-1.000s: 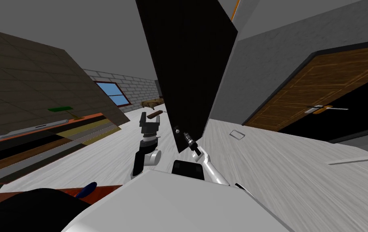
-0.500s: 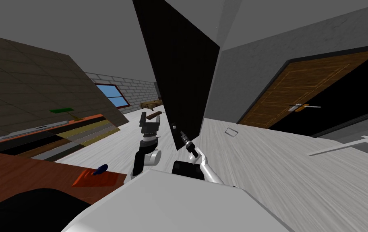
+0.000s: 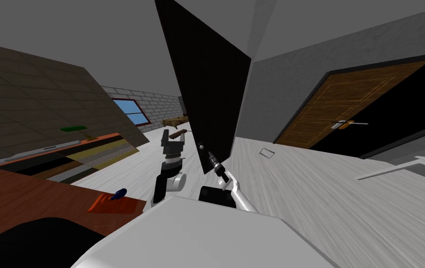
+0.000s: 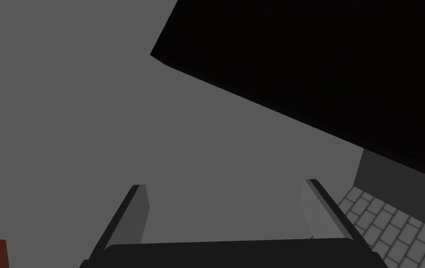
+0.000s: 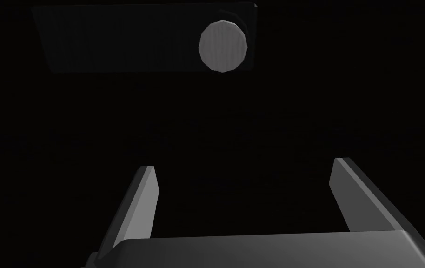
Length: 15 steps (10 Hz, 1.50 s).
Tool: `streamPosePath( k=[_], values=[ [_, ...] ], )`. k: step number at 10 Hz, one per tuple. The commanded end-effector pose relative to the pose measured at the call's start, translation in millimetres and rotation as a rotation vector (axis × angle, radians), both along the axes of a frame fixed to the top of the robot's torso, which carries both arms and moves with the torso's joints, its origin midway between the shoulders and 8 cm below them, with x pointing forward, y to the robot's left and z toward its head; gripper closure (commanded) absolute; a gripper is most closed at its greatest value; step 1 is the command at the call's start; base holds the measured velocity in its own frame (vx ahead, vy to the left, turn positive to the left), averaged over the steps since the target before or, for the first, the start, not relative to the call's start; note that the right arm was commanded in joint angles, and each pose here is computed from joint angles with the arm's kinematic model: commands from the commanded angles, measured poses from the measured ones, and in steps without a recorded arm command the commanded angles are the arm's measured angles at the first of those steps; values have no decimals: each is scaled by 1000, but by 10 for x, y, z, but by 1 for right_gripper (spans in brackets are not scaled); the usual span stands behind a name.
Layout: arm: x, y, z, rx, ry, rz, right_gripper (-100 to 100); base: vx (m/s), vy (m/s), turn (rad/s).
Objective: Push the door open
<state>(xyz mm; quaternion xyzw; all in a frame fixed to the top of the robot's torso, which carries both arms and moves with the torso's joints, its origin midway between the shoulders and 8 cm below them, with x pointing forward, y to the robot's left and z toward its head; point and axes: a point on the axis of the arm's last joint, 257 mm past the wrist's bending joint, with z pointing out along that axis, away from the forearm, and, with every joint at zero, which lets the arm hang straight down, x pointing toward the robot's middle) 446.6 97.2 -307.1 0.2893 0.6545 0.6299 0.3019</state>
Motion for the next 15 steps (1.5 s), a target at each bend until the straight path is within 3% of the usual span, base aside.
streamPosePath(
  k=[1, 4, 7, 8, 9, 14, 15],
  values=[
    [0, -69, -48, -14, -2, -4, -100, 179, 151, 14],
    [23, -127, -50, -18, -4, -12, -100, 181, 187, 24],
    [21, 6, 71, 21, -4, -15, -100, 163, 171, 25],
    [23, -17, 41, 11, -4, -15, -100, 67, 69, -3],
    [23, -17, 41, 11, -4, -15, 100, -8, -7, -3],
    [23, -17, 41, 11, -4, -15, 100, -14, -15, 1],
    [-29, -44, -8, -5, -5, -9, 100, 70, 41, -170]
  ],
)
